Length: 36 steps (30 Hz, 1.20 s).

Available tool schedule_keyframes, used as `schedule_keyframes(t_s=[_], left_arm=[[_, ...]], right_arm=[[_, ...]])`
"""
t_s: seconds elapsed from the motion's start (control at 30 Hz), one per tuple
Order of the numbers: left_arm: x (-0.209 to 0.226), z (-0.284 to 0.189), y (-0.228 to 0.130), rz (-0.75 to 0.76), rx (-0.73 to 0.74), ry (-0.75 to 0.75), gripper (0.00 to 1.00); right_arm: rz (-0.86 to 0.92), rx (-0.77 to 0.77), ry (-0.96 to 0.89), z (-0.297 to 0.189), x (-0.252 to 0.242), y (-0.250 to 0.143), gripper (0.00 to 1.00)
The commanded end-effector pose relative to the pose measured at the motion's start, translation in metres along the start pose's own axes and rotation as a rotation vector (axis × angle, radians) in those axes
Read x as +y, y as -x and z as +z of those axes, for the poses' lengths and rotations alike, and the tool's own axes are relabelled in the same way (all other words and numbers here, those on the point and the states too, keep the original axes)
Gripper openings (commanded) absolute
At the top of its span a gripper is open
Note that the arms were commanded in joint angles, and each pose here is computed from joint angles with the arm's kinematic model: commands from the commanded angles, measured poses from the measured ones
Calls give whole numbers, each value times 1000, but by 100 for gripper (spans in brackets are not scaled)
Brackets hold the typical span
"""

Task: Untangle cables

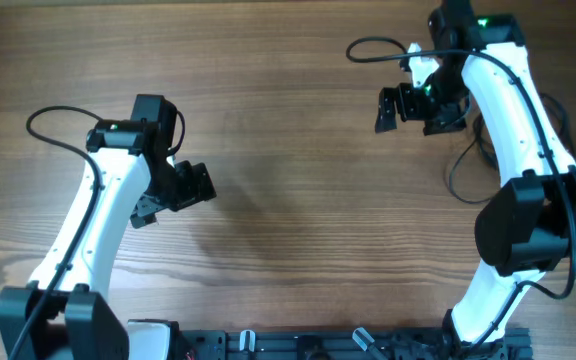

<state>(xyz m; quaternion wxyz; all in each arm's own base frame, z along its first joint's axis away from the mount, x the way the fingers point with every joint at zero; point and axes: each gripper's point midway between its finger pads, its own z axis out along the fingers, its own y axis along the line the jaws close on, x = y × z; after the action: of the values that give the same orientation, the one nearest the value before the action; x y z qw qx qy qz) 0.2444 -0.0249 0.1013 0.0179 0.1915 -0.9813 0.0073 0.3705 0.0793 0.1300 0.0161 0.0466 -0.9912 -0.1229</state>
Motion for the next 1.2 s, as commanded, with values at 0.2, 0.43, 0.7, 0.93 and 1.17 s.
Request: schedule_keyframes(t_s=[0.2,0.43,0.7,0.93,1.17], left_arm=[[10,-19,-25,51,-272,-141,100],[19,-88,-47,69,-702,-349,100],[23,-115,-58,73,-840,-415,100],[24,-113,-58,73,-834,-413,100],[24,-113,-58,73,-834,-413,100]], right_arm=[[70,-224,-104,-18,-17,-28,100],[20,-576,-83,-50,-10,-79,100],[-2,-691,-72,-74,-4,-110,100],[12,-623,-78,-57,-8,-104,100],[25,-557,-83,-39,-12,-99,100]])
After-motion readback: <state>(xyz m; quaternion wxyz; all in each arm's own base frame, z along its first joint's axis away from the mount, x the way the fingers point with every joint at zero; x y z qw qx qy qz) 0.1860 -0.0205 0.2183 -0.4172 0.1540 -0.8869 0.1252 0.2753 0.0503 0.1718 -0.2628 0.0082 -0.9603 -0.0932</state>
